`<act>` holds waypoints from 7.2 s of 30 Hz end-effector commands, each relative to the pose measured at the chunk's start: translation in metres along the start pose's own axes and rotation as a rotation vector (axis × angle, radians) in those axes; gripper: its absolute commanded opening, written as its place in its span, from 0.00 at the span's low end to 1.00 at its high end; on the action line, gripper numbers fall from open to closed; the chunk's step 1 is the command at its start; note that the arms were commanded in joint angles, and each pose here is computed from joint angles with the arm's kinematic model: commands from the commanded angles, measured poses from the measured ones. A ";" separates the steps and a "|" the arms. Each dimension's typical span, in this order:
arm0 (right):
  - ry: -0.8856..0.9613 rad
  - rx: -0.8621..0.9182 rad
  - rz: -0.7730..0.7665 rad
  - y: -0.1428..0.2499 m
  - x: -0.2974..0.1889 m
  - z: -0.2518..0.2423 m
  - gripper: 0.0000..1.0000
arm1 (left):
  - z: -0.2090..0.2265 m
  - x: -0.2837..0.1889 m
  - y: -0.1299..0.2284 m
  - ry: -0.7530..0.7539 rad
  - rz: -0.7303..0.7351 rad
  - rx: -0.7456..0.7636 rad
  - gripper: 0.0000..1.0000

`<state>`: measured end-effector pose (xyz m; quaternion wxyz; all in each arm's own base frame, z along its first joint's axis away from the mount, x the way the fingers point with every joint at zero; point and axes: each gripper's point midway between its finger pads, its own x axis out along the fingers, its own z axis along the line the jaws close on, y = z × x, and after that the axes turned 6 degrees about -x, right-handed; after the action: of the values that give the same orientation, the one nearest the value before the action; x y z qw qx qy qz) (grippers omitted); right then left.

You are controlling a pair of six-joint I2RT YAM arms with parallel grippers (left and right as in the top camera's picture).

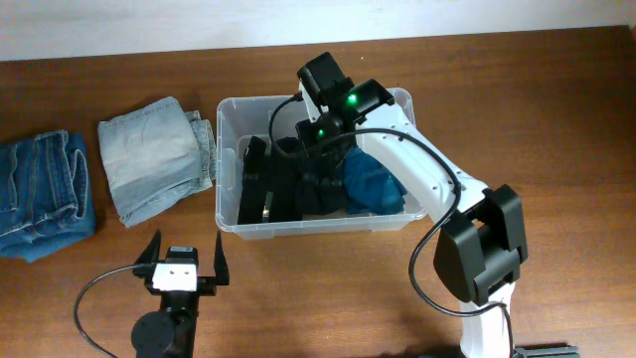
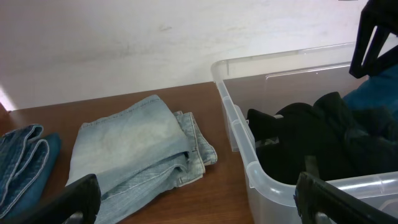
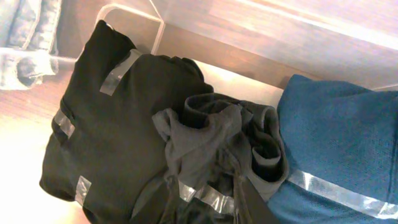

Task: Pack container

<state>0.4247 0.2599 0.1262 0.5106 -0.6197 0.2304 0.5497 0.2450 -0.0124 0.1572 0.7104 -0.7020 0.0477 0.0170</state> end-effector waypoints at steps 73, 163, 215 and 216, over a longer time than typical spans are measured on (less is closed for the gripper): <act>0.419 0.771 -0.158 0.145 -0.231 -0.319 0.99 | 0.000 0.000 0.000 0.005 -0.006 0.009 1.00; 0.419 0.771 -0.159 0.145 -0.231 -0.319 0.99 | 0.056 0.156 -0.002 0.585 1.044 0.521 1.00; 0.419 0.771 -0.158 0.145 -0.231 -0.319 0.99 | 0.061 0.195 0.045 0.592 1.043 0.524 1.00; 0.419 0.771 -0.158 0.145 -0.231 -0.319 0.99 | 0.058 0.195 0.044 0.603 1.031 0.514 1.00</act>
<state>0.3777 -0.1378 0.2391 0.6889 -0.4924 0.4691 0.2507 0.4396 0.0461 0.0992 0.7196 -0.3627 0.5681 0.1672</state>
